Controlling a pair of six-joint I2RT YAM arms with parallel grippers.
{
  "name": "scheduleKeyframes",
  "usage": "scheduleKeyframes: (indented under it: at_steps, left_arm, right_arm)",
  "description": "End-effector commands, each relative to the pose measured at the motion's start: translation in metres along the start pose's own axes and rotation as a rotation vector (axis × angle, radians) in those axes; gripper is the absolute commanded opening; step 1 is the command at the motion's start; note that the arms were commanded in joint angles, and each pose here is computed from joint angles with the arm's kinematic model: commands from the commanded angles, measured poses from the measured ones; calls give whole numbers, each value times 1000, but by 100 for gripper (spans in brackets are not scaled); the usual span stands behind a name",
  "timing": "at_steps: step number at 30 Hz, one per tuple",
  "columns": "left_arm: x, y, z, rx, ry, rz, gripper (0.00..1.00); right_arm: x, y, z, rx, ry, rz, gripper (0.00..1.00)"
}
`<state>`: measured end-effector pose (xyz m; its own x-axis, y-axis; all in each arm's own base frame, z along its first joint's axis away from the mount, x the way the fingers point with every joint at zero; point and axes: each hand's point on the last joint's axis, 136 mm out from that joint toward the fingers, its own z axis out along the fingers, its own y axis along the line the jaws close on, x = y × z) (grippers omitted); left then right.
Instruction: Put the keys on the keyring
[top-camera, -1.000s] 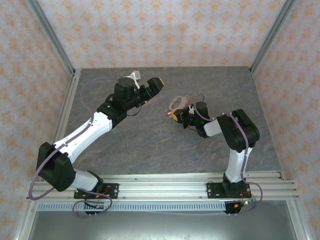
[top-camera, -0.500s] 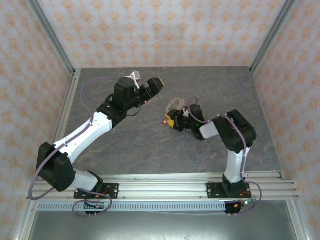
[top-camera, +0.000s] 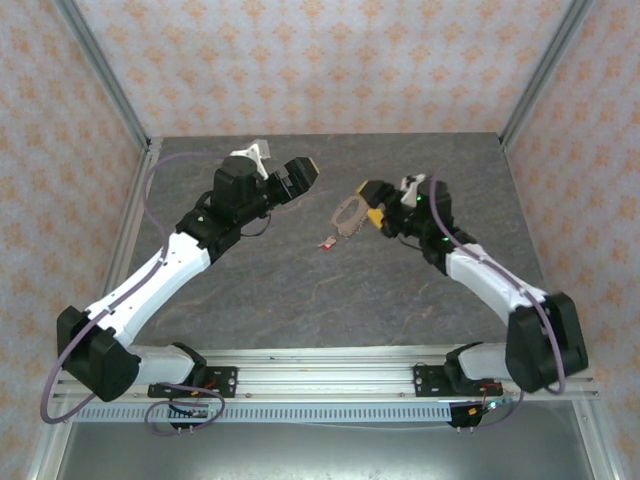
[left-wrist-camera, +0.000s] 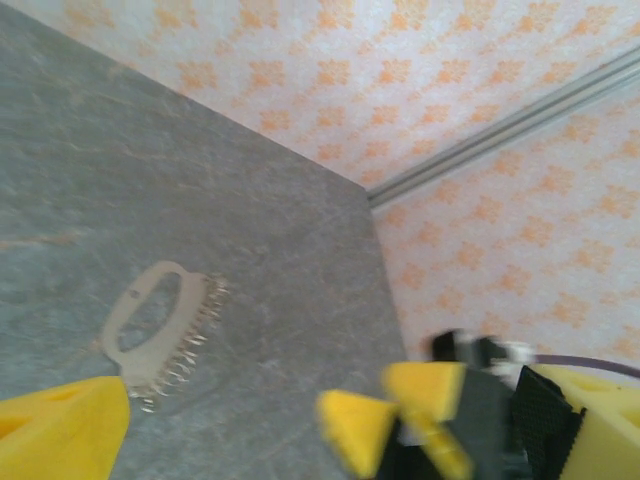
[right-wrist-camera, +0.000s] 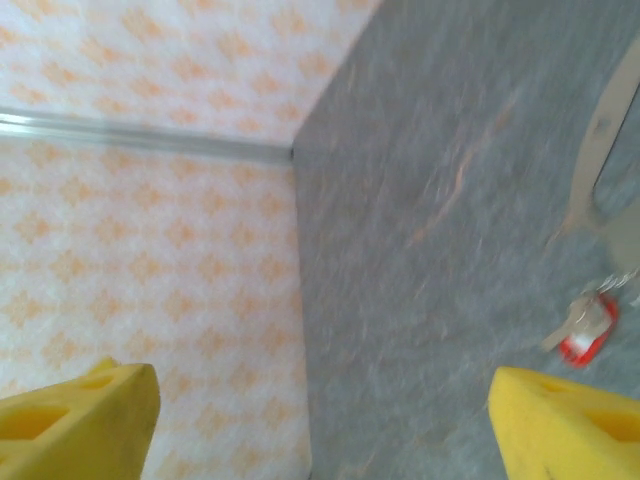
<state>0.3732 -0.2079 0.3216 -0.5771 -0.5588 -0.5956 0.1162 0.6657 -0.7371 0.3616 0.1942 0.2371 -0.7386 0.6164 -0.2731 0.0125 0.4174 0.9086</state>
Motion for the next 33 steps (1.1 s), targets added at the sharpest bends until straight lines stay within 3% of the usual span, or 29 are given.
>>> scheduleKeyframes:
  at_steps: [1, 7, 9, 12, 15, 21, 28, 33]
  left_arm:
    - [-33, 14, -30, -150, -122, 158, 100]
    - [-70, 60, -67, -433, -356, 378, 100]
    - [-78, 75, -76, -511, -438, 458, 100]
    - [-81, 97, -81, -620, -450, 572, 100]
    - [-82, 125, -83, -699, -450, 614, 100]
    - [-88, 177, -91, -763, -512, 598, 100]
    - [-78, 225, -91, -795, -475, 602, 100]
    - [-51, 260, -82, -813, -417, 606, 100]
  right_arm:
    - [-28, -35, -38, 283, -125, -136, 88]
    - [-91, -73, -96, 596, -441, -242, 94]
    - [-112, -87, -119, 694, -598, -285, 95]
    - [-135, -98, -147, 783, -833, -359, 100]
    - [-146, -104, -163, 868, -950, -490, 100]
    - [-153, -141, -158, 1125, -853, -665, 100]
    - [-143, -190, -137, 1188, -775, -689, 100]
    - [-135, -212, -126, 1127, -795, -694, 100]
